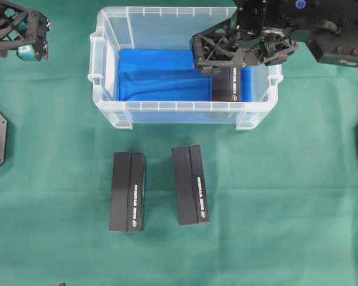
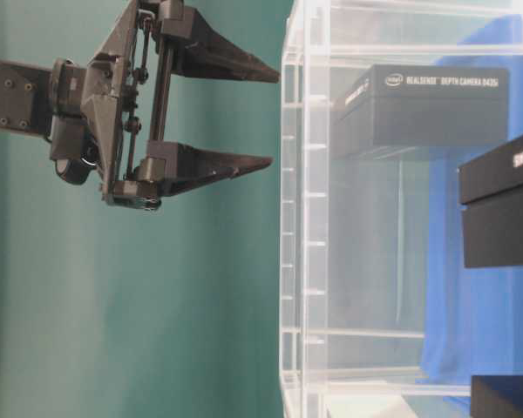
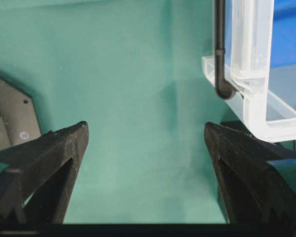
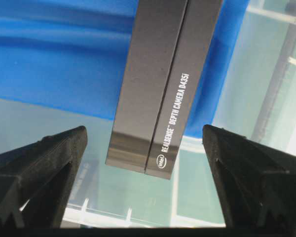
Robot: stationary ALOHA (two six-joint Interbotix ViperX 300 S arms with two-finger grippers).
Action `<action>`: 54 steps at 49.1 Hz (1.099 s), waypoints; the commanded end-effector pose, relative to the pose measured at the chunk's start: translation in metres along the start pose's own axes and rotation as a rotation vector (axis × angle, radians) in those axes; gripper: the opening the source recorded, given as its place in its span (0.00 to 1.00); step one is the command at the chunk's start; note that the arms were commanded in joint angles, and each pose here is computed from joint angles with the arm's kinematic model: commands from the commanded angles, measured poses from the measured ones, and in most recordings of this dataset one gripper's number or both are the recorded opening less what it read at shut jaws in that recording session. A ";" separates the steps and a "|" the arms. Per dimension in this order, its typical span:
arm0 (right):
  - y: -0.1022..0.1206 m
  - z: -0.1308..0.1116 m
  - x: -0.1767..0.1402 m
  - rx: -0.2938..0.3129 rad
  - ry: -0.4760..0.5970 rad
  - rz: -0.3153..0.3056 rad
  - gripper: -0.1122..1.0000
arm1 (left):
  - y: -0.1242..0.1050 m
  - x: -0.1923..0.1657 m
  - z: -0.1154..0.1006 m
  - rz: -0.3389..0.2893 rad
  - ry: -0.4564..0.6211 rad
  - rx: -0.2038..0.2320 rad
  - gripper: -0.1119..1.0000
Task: Take out the box from the case.
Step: 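Move the right gripper over the right black box and lower it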
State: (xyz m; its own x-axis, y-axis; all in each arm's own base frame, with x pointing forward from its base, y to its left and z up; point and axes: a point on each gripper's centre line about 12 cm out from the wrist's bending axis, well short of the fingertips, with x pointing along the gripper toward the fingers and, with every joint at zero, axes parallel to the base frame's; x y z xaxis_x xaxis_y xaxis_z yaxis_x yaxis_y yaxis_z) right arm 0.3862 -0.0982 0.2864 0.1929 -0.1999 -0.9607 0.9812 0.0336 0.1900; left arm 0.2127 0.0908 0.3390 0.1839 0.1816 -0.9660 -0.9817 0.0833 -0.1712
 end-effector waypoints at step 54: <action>0.002 0.005 0.006 0.008 -0.013 0.019 0.94 | -0.001 -0.005 0.000 -0.021 -0.007 -0.001 0.96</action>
State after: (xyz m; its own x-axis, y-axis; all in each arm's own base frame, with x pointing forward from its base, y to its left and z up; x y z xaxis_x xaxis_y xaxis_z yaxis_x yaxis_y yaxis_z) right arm 0.3881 -0.1040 0.2756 0.1874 -0.2043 -0.9608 0.9822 0.0258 0.1861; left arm 0.2125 0.0905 0.3393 0.1858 0.1807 -0.9658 -0.9814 0.0819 -0.1735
